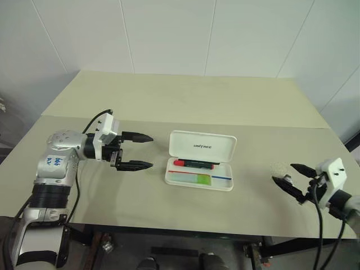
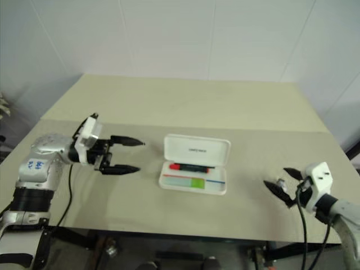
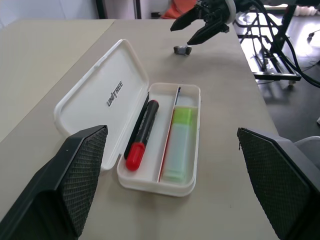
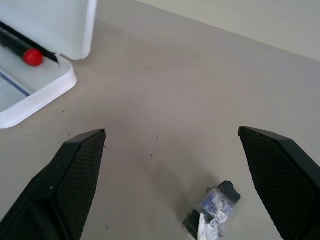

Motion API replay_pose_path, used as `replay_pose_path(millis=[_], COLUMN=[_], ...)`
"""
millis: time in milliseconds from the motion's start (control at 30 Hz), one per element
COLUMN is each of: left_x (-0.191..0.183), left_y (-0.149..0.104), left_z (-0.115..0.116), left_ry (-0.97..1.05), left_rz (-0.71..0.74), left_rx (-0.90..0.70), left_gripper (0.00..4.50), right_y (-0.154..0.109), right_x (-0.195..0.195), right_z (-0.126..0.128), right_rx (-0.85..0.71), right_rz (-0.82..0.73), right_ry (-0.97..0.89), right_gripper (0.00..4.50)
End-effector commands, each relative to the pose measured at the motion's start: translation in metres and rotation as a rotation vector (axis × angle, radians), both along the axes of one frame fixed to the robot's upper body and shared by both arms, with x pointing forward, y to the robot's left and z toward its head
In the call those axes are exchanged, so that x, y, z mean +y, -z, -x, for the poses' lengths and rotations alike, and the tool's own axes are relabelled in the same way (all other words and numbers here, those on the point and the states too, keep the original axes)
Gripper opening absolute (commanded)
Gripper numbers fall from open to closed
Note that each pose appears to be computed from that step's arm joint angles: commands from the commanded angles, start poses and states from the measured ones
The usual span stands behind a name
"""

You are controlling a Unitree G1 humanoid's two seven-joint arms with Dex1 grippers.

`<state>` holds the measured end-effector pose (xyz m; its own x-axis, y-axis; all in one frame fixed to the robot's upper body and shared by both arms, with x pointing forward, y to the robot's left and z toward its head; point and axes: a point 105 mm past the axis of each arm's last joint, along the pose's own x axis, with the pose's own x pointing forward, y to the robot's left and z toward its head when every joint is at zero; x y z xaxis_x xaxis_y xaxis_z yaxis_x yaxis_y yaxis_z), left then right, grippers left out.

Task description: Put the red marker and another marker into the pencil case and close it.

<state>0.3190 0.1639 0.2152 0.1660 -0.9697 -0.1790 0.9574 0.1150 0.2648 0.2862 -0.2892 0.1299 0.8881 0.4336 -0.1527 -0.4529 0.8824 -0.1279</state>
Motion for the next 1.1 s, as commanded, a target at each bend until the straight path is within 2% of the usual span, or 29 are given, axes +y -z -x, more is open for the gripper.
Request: replay_pose_path(millis=[33, 267, 467, 767, 900, 1100], left_x=[0.003, 0.008, 0.006, 0.005, 0.004, 0.005], left_y=[-0.012, -0.012, -0.012, -0.017, -0.019, -0.020], left_z=[0.006, 0.009, 0.008, 0.004, 0.002, 0.001], left_ry=[-0.010, -0.048, -0.050, -0.038, -0.029, -0.029], left_rz=[0.004, 0.008, 0.006, -0.002, -0.004, -0.005], left_rx=[-0.063, -0.069, -0.074, -0.085, -0.091, -0.096], left_gripper=[4.45, 4.45, 4.45, 4.45, 4.50, 4.50], right_y=[0.000, 0.005, 0.022, 0.044, 0.046, 0.046], right_x=[-0.001, -0.013, -0.020, -0.002, -0.003, 0.000], right_z=[-0.004, -0.012, -0.006, 0.003, 0.000, -0.004], right_rx=[-0.013, -0.078, -0.049, -0.007, -0.021, -0.020], right_rz=[-0.007, -0.018, -0.051, -0.131, -0.174, -0.178], right_ry=[0.053, 0.258, 0.405, 0.479, 0.522, 0.521], right_gripper=[4.50, 4.50, 4.50, 4.50, 3.56, 1.43])
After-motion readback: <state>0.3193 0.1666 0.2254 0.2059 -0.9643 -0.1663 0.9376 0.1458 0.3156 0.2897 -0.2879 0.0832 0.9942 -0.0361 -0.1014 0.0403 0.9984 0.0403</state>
